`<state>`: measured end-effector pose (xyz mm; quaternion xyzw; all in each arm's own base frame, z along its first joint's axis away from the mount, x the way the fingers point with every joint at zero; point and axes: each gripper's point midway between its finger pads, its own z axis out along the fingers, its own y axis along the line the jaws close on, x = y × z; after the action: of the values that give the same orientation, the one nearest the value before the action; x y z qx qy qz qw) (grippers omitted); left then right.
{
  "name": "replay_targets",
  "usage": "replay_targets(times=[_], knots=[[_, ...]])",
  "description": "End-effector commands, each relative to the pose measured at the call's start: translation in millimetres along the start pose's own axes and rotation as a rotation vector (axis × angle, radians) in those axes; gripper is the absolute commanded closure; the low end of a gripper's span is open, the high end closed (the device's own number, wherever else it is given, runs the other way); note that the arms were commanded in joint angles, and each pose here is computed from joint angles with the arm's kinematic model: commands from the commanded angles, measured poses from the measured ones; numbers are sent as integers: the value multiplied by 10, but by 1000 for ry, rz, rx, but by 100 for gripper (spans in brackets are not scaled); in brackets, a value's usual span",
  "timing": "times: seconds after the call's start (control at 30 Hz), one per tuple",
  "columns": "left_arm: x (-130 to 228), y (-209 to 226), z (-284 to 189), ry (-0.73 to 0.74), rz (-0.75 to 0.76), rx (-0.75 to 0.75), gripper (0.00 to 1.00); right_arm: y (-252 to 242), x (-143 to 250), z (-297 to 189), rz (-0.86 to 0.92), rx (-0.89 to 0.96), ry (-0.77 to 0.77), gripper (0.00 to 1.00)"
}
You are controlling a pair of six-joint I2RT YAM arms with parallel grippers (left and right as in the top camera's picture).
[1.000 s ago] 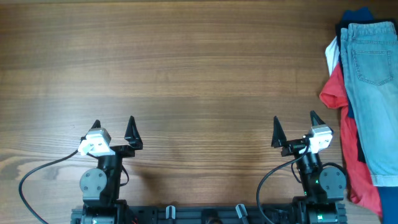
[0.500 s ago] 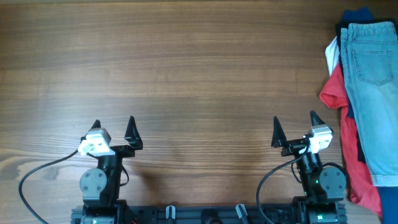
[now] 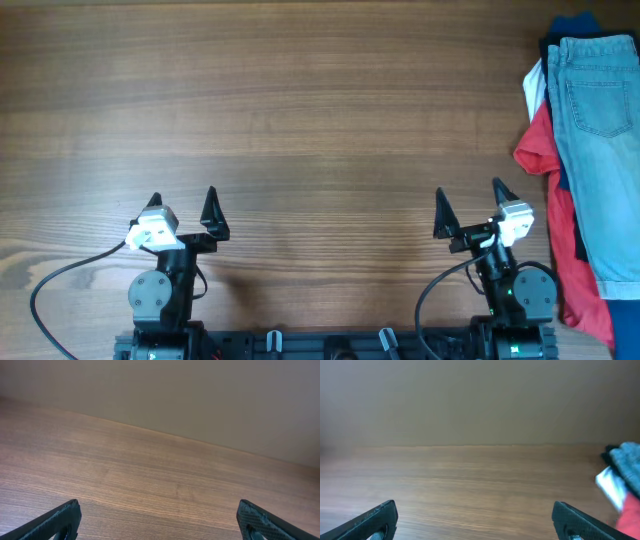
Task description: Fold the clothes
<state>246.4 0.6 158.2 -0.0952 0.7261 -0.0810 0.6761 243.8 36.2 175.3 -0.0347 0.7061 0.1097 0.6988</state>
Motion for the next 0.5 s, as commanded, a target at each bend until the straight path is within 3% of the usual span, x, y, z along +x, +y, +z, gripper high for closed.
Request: replay_targets(times=[0.0,0.1,0.13,0.27,0.47], knots=[[-4,-1,-3,-7,20,0,0,72,-36,-8,417,-45,-5,0],[-4,-1,-3,-7,20,0,0,132,-39,-11,755,-79,16,0],[-4,-1,-3,-7,20,0,0,163,-62,-14,789,-99,16,0],[-4,-1,-3,-7,20,0,0,294,-339,-54,597,-198,-74,0],[-4,-1,-3,-7,20,0,0,253,-1081,-106,442,-143,-187,0]])
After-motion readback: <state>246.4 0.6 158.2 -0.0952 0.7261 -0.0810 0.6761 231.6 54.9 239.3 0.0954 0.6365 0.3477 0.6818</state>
